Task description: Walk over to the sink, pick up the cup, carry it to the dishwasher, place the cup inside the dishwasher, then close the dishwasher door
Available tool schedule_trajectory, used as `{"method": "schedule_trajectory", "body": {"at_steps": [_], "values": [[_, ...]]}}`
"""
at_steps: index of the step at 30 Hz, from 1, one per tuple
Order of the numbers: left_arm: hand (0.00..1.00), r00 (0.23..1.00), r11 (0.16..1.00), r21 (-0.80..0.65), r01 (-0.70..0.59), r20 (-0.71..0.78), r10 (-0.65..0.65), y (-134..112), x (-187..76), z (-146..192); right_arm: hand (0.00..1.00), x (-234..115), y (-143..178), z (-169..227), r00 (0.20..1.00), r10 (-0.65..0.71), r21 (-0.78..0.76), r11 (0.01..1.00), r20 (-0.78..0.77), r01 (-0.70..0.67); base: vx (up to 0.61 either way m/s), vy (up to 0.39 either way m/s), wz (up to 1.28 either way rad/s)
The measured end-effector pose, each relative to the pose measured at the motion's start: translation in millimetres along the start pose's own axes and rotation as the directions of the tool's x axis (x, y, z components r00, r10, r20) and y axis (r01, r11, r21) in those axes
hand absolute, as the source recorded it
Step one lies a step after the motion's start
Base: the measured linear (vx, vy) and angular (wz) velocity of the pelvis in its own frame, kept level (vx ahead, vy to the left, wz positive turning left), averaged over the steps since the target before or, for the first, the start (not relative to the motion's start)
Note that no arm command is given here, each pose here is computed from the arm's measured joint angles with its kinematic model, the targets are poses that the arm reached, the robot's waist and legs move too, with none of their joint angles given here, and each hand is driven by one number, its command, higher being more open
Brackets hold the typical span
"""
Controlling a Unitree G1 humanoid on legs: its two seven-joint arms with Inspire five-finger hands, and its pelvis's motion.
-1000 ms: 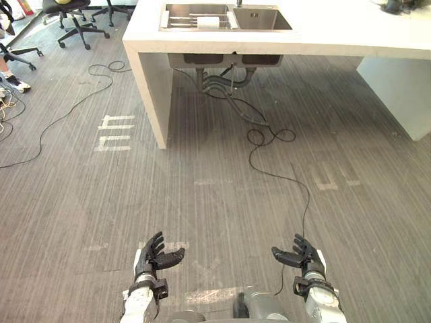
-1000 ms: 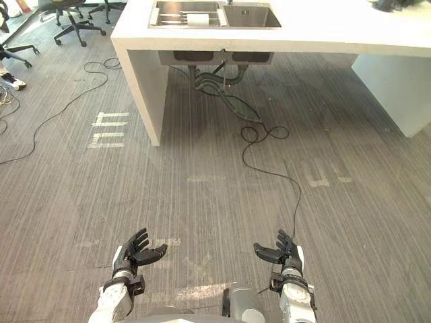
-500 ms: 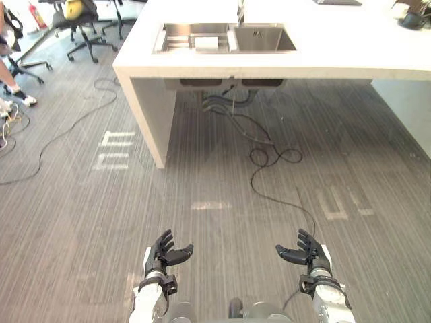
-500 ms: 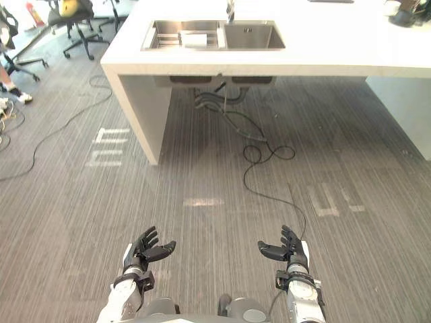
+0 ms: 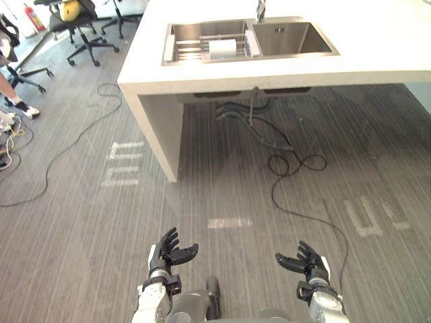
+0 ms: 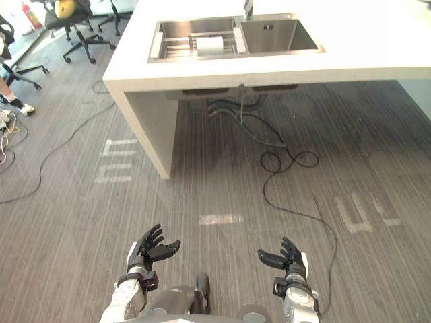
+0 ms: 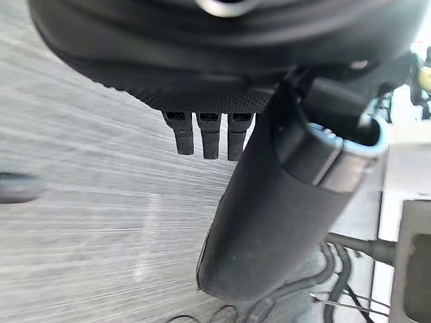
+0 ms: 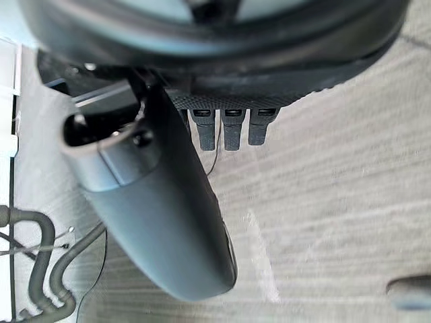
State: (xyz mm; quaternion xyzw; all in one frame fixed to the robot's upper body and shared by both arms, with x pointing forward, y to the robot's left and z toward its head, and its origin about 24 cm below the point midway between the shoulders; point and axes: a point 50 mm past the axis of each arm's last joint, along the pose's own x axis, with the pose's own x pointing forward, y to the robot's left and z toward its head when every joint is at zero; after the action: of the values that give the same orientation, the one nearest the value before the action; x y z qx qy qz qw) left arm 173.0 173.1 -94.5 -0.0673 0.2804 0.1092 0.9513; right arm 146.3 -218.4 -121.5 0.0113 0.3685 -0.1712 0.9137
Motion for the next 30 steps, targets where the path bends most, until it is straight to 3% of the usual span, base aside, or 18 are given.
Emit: {"method": "schedule_trajectory", "body": {"at_steps": [6, 10, 15, 21, 26, 30], "values": [[0.9, 0.994, 1.0, -0.027, 0.016, 0.109, -0.013, -8.4, 7.7, 29.4, 0.9, 1.2, 5.5, 1.9, 1.0, 0.024, -0.019, 1.0, 0.004, -0.024, 0.4, -0.054, 0.27], [0.9, 0.994, 0.999, -0.054, -0.003, 0.112, 0.009, -7.3, 6.6, 29.0, 0.9, 1.7, -1.6, 0.2, 1.0, 0.016, -0.05, 0.999, -0.005, -0.016, 0.43, -0.214, 0.17], [0.9, 0.965, 0.988, -0.116, 0.099, 0.253, -0.067, -35.9, -1.6, 61.1, 0.9, -1.0, -5.7, 9.5, 0.999, 0.005, -0.055, 0.999, 0.052, -0.002, 0.28, -0.227, 0.24], [0.9, 0.832, 0.956, -0.143, 0.256, 0.536, -0.143, -61.2, -33.7, 119.8, 0.9, -8.0, 5.6, 19.6, 0.992, 0.042, -0.06, 0.998, 0.122, -0.035, 0.22, -0.076, -0.09], [0.9, 0.786, 0.947, -0.122, 0.297, 0.594, -0.17, -67.8, -43.5, 133.1, 0.9, -5.8, 1.5, 15.2, 0.994, 0.039, -0.079, 0.996, 0.097, -0.031, 0.29, 0.143, -0.04], [0.9, 0.727, 0.965, -0.065, 0.255, 0.671, -0.147, -63.9, -55.4, 151.1, 0.9, -4.3, 1.6, 0.2, 0.999, 0.043, -0.094, 0.995, 0.026, -0.04, 0.44, 0.192, -0.13]]}}
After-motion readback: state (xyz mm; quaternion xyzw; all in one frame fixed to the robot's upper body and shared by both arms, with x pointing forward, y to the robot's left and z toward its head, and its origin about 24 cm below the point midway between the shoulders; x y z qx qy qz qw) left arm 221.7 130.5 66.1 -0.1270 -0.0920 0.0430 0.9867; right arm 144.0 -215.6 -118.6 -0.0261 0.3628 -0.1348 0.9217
